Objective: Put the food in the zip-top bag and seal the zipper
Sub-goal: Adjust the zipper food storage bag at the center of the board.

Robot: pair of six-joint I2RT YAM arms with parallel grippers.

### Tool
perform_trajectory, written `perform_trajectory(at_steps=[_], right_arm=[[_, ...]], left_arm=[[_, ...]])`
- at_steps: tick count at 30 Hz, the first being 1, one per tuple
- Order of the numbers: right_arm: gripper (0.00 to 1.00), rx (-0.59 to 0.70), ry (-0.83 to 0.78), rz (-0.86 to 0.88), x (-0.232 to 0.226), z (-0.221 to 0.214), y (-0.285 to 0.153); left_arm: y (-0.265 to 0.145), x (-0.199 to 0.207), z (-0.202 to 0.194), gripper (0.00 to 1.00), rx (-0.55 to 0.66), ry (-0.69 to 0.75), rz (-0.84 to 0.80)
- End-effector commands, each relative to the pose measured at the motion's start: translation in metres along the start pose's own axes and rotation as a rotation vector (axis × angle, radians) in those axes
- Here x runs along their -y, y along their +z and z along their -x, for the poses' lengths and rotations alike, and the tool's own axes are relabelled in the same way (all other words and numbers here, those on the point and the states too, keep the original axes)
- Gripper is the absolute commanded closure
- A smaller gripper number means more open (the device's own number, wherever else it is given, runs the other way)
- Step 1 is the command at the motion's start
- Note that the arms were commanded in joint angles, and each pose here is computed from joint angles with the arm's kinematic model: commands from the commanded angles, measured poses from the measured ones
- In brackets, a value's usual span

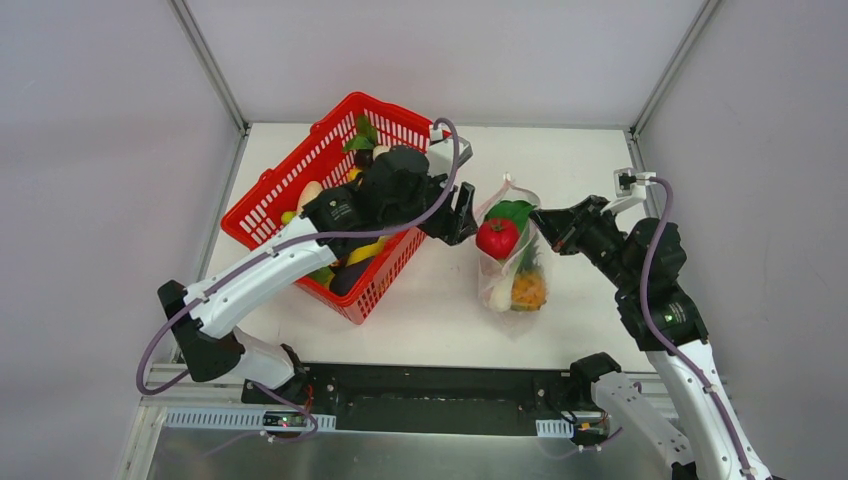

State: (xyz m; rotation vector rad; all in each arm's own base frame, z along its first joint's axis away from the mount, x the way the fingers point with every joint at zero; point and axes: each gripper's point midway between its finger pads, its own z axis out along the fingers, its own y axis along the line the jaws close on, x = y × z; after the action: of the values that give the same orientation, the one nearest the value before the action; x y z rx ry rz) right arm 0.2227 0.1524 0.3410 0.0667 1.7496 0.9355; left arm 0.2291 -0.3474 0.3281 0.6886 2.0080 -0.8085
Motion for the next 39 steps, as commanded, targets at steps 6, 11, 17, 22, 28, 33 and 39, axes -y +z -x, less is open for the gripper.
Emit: perform_trajectory(at_steps=[6, 11, 17, 22, 28, 33, 39], right_arm=[[1.0, 0.108, -0.027, 0.098, -0.027, 0.029, -0.007], [1.0, 0.105, -0.032, 0.091, -0.025, 0.028, -0.007], [1.0, 0.055, -0.068, 0.101, -0.025, 0.019, -0.005], [1.0, 0.044, -0.127, 0.085, -0.024, 0.021, -0.01], [1.0, 0.251, -0.078, -0.023, -0.009, 0.054, -0.023], [1.0, 0.019, -0.05, -0.145, 0.018, 0.019, 0.01], [1.0, -0.064, -0.039, -0.095, 0.003, 0.02, 0.025]], left_arm=[[0.04, -0.006, -0.019, 0.5, -0.043, -0.177, -0.015], [0.043, -0.004, -0.019, 0.83, -0.068, -0.184, -0.025], [0.011, 0.021, 0.028, 1.0, 0.038, -0.138, -0.127], [-0.009, 0.04, 0.054, 1.0, 0.072, -0.1, -0.202], [0.005, 0.026, 0.046, 1.0, -0.022, -0.071, -0.126], [0.036, 0.016, 0.028, 1.0, -0.165, -0.066, -0.08], [0.026, 0.038, 0.057, 1.0, -0.104, -0.057, -0.175]])
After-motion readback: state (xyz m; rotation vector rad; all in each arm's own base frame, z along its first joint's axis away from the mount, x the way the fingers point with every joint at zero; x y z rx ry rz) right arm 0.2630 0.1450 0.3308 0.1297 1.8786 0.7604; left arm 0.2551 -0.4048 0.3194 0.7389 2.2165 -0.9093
